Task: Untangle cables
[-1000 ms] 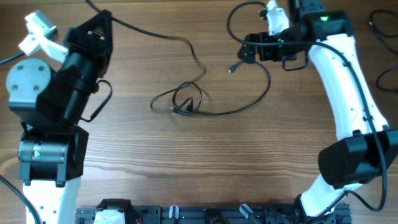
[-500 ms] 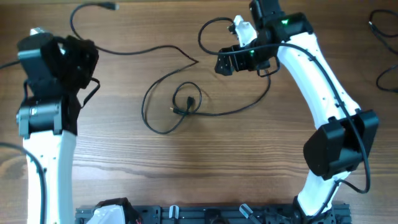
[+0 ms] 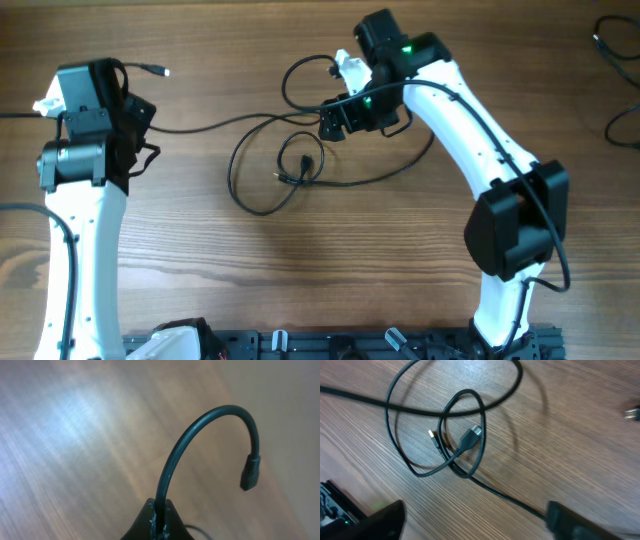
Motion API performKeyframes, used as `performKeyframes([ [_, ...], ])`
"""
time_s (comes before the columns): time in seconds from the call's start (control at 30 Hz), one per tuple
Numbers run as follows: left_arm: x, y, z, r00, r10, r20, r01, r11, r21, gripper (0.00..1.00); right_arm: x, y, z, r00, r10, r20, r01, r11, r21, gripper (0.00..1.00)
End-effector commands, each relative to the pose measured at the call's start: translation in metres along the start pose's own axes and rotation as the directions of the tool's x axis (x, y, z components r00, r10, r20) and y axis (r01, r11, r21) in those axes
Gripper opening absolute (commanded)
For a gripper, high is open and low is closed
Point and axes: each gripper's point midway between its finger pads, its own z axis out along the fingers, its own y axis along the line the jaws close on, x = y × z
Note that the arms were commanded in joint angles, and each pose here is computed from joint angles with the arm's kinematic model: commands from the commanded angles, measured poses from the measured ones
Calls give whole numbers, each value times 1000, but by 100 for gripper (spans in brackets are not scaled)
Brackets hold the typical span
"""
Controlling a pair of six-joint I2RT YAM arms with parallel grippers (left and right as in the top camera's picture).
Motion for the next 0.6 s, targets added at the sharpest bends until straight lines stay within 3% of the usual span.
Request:
performKeyframes([
  [0.0, 6, 16, 14, 999, 32, -33, -35, 995, -96, 4, 10, 6, 25, 998, -4, -63, 2, 1000, -23, 82],
  [0.1, 17, 21, 18, 996, 38, -84, -47, 992, -114, 4, 10, 10, 43, 996, -19, -83, 17, 999, -27, 72],
  [0.43, 21, 19, 18, 994, 37, -105, -48, 994, -103, 4, 31, -3, 99, 992, 62, -107, -69, 996, -60, 56],
  [0.57, 21, 19, 18, 993, 36, -108, -47, 994, -101, 4, 26, -10, 118, 990, 135, -42, -138, 988, -67, 36],
])
